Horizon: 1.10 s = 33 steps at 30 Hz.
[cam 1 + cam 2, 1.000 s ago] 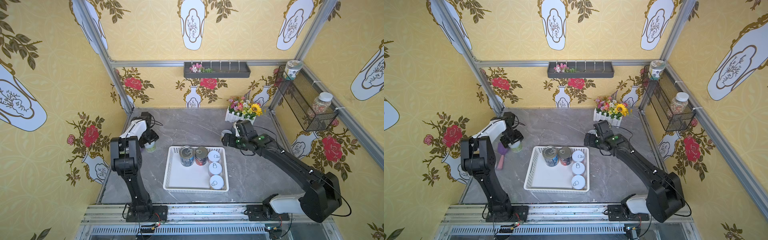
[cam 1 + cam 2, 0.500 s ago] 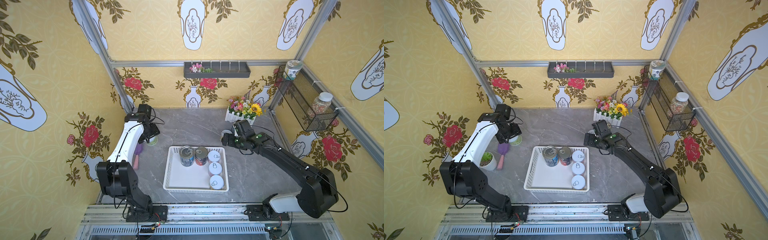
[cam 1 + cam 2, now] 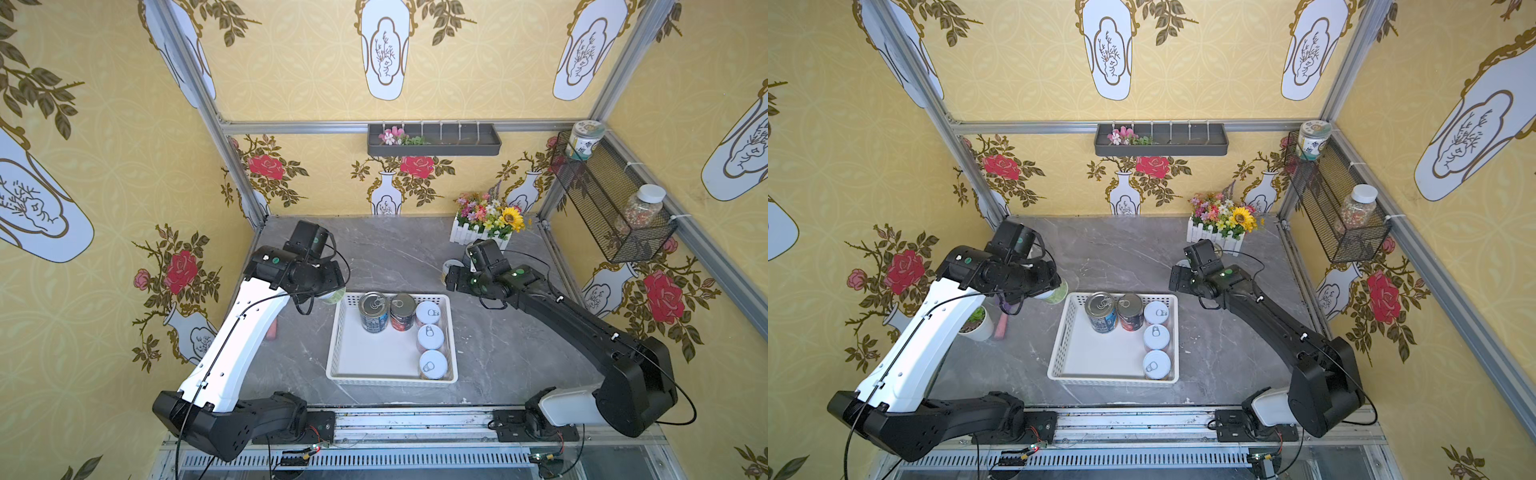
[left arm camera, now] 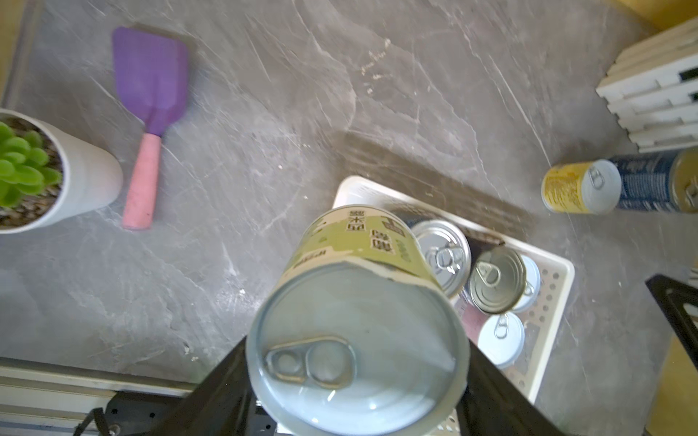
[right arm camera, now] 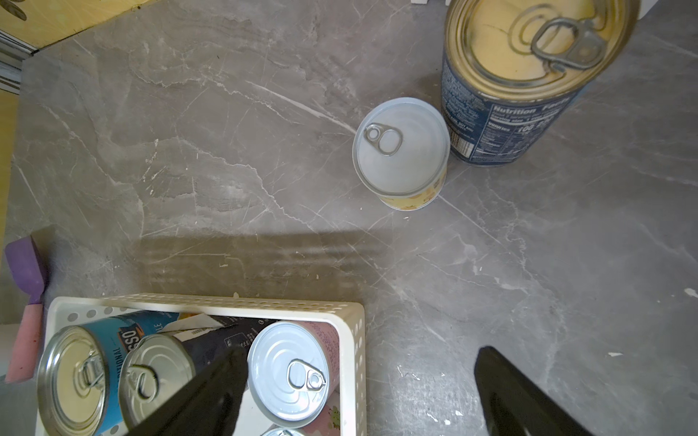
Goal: Put the canned food in the basket
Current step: Place the canned food in the basket.
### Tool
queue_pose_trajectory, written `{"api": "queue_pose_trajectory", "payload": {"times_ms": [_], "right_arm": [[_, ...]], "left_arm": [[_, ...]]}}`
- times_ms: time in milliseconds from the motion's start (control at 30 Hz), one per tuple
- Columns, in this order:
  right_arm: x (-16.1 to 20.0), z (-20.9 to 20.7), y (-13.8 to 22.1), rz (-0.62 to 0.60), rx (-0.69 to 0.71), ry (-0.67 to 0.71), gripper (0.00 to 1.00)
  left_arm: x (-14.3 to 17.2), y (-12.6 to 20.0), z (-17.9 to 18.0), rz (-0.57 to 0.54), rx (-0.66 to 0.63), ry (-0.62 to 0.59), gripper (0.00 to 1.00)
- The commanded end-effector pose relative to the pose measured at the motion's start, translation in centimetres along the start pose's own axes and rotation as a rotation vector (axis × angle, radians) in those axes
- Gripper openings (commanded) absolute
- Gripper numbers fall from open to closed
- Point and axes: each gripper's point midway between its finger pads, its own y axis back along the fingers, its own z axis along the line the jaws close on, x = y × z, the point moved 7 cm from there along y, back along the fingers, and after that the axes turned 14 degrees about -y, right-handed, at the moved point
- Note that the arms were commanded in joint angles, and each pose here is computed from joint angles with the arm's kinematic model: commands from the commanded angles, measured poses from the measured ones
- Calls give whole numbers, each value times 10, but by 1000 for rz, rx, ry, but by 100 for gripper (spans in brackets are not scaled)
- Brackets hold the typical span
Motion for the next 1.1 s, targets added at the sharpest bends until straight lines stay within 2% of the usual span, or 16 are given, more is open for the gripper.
{"api": "queue_pose_trajectory", "payload": {"times_ms": [0, 200, 467, 667, 1067], "right_arm": [[-2, -1, 0, -11, 13, 11, 97], [-1, -1, -1, -8, 16, 10, 97], [-1, -2, -1, -10, 20, 12, 97], [0, -3, -2, -8, 22, 12, 97], [0, -3, -3, -3, 29, 14, 97]], "left_arm": [[18, 2, -27, 16, 72, -10, 68], [54, 5, -69, 37, 132, -96, 69], [85, -21, -114, 72, 181, -177, 69], [101, -62, -124, 137, 181, -210, 69], [109, -105, -135, 168, 149, -237, 70]]}}
